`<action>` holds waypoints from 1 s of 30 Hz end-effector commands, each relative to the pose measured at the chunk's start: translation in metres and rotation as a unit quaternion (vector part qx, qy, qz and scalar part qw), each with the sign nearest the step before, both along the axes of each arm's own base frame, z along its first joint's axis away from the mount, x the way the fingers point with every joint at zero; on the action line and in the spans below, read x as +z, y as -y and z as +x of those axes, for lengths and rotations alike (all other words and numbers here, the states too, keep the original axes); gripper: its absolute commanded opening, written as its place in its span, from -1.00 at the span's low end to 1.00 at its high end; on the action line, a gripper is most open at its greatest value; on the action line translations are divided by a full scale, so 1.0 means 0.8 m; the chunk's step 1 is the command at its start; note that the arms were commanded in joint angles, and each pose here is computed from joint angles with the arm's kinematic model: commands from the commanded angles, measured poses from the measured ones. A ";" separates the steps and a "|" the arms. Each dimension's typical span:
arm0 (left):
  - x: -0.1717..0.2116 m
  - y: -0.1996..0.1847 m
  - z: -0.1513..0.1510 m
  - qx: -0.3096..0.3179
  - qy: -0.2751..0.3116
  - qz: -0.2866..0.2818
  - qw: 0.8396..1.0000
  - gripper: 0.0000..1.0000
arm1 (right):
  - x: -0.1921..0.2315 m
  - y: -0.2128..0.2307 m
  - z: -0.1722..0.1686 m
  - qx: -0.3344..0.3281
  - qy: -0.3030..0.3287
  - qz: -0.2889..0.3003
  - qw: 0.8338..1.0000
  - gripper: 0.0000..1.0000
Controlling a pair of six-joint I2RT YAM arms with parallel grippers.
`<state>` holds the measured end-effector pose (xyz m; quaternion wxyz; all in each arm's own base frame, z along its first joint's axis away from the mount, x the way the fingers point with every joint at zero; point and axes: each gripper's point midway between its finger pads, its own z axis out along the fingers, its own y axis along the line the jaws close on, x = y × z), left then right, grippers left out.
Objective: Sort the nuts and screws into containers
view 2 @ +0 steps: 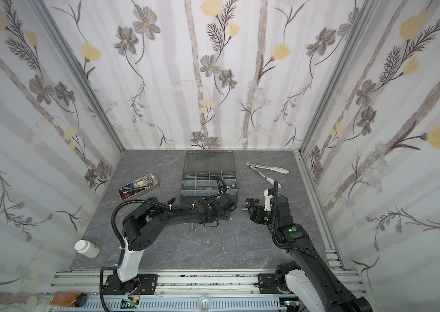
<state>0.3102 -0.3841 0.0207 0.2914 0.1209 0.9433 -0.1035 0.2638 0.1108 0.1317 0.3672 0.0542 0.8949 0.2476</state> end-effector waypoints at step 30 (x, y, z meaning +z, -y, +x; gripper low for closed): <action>0.018 -0.011 -0.009 0.001 0.009 0.011 1.000 -0.56 | 0.010 0.000 0.002 -0.003 0.019 0.007 1.000 0.28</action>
